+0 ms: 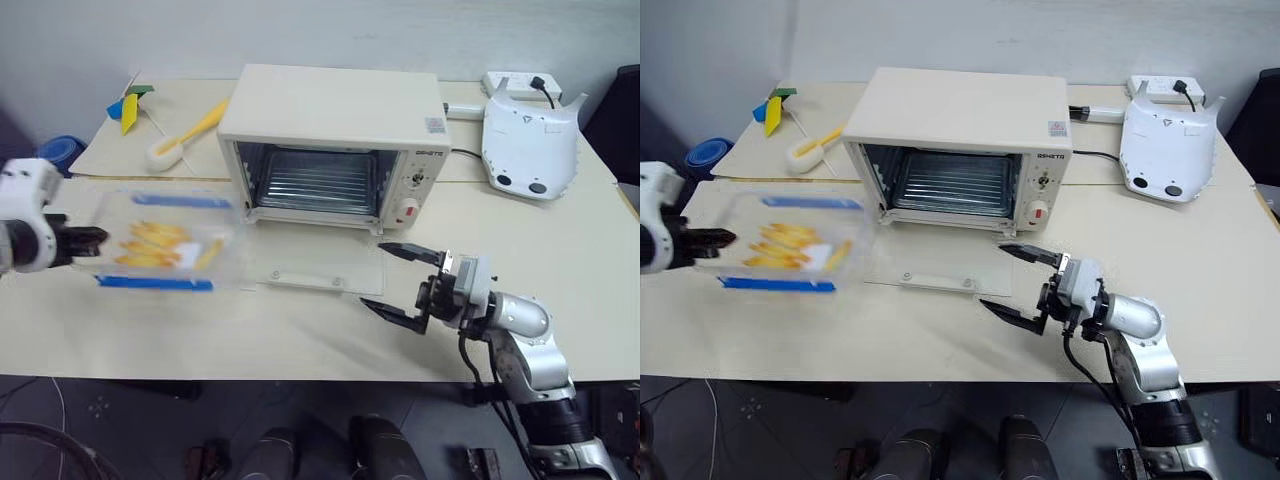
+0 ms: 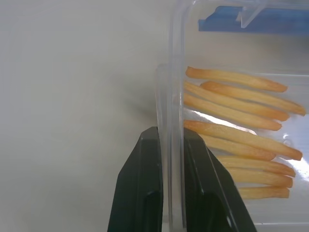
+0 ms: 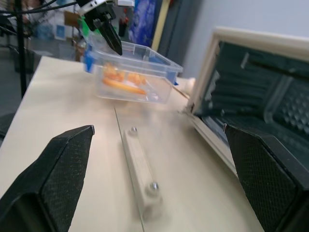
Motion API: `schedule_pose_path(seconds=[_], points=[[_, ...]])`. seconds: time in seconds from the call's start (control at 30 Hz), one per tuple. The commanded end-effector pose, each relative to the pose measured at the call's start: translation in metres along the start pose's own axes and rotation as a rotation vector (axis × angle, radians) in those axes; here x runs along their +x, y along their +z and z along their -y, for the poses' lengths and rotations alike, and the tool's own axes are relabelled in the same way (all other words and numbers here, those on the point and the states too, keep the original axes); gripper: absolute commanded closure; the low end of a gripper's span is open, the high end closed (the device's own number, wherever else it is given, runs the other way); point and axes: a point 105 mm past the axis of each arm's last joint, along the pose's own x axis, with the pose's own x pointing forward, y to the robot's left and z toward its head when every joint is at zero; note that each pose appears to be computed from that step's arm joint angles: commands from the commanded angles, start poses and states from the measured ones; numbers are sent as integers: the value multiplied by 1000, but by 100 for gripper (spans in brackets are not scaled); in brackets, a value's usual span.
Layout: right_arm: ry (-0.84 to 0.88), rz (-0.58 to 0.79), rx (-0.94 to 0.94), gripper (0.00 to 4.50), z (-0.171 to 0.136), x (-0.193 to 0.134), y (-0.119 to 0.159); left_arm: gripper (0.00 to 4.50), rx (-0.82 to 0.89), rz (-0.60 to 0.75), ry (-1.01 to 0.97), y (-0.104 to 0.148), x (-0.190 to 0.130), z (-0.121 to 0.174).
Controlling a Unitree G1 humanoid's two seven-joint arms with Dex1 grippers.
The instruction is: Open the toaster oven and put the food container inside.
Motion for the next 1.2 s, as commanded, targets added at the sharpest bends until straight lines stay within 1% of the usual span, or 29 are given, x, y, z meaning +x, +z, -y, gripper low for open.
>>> schedule_pose_path(seconds=[0.03, 0.1, 0.37, 0.43, 0.47, 0.5, 0.53, 0.57, 0.63, 0.67, 0.7, 0.73, 0.8, 0.87, 0.9, 0.97, 1.03, 1.07, 1.13, 1.2], points=[[-58, -3, -75, 0, 6, -12, 14, 434, 61, 58, -108, 20, 5, 38], [-76, -18, -76, 0, 5, -17, 14, 434, 66, 60, -159, 22, 16, 59], [-121, -16, -73, 0, -1, -16, 17, 434, 19, 95, -196, 35, 52, 96], [-127, -16, -73, 0, -2, -16, 17, 362, 4, 121, -222, 40, 55, 104], [-129, -16, -72, 0, -2, -15, 17, 341, -15, 129, -245, 42, 56, 110], [-133, -15, -69, 0, -2, -15, 18, 304, -40, 149, -273, 46, 57, 116], [-135, -13, -66, 0, -2, -15, 18, 283, -59, 165, -306, 49, 56, 121], [-140, -7, -62, 0, -2, -14, 19, 249, -73, 176, -335, 52, 55, 126], [-149, 5, -57, 0, -2, -12, 22, 195, -81, 218, -387, 58, 50, 133], [-146, 7, -52, 0, -3, -11, 24, 160, -77, 230, -407, 59, 47, 134], [-143, 8, -48, 0, -4, -10, 25, 135, -73, 237, -419, 59, 45, 134], [-128, 0, -31, 0, -6, -8, 27, 105, -50, 274, -448, 61, 38, 131], [-97, -24, 23, 0, -14, -6, 29, 105, 14, 333, -457, 61, 28, 117], [-14, -81, 102, 0, -31, -3, 28, 105, 158, 411, -460, 56, 17, 96], [12, -103, 128, 19, -36, -2, 28, 103, 220, 425, -467, 52, 14, 90], [58, -163, 194, 61, -48, 2, 24, 103, 387, 484, -549, 41, 1, 81], [83, -203, 215, 127, -56, 9, 21, 144, 517, 517, -616, 27, -6, 72], [95, -217, 229, 160, -59, 13, 19, 163, 569, 486, -659, 14, -7, 71], [102, -222, 238, 229, -62, 23, 16, 223, 629, 420, -735, -8, -4, 71], [103, -224, 252, 299, -65, 33, 11, 283, 651, 370, -802, -28, 2, 80]])
